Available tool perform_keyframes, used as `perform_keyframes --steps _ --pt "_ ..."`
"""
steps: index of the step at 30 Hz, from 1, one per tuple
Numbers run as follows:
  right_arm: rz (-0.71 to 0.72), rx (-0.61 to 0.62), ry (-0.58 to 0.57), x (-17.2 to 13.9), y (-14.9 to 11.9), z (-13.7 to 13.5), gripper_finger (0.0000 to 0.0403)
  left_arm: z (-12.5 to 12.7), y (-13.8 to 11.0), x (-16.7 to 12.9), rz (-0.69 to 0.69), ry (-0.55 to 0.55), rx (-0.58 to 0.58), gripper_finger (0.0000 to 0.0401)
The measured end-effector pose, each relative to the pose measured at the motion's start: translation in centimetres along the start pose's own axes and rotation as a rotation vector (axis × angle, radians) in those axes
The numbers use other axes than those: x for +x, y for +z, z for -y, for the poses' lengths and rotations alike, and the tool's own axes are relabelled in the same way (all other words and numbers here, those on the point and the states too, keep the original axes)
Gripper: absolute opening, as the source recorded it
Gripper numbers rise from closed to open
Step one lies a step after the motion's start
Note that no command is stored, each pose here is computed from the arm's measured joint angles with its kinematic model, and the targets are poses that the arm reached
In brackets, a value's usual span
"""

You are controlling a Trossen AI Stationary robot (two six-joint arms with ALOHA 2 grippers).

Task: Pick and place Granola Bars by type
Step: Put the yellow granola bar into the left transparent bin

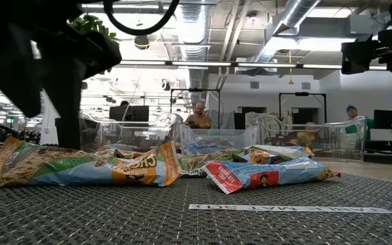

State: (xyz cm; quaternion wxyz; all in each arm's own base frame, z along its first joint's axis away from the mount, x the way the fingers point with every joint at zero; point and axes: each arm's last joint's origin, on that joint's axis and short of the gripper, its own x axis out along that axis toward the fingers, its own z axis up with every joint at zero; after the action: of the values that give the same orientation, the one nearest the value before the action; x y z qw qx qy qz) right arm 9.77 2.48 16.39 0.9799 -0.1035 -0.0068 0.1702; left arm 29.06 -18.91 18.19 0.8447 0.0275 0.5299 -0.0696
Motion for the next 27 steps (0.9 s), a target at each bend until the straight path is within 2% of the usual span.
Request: perform_keyframes --steps 7,12,15,27 --pt "0.0 0.0 0.0 0.0 0.0 0.0 0.0249 -0.4 0.2 0.3 0.001 0.012 -0.069 0.0202" --pt "-0.001 0.0 0.0 0.0 0.0 0.0 0.0249 -0.2 0.2 1.6 -0.001 0.002 -0.069 0.0246" --pt "-0.001 0.0 0.0 0.0 0.0 0.0 0.0249 -0.3 0.2 2.3 -0.01 0.008 -0.031 0.0262" --pt "0.001 0.0 -0.001 0.0 0.0 0.0 0.0249 -0.7 -0.2 4.5 -0.051 0.034 -0.031 0.0254"
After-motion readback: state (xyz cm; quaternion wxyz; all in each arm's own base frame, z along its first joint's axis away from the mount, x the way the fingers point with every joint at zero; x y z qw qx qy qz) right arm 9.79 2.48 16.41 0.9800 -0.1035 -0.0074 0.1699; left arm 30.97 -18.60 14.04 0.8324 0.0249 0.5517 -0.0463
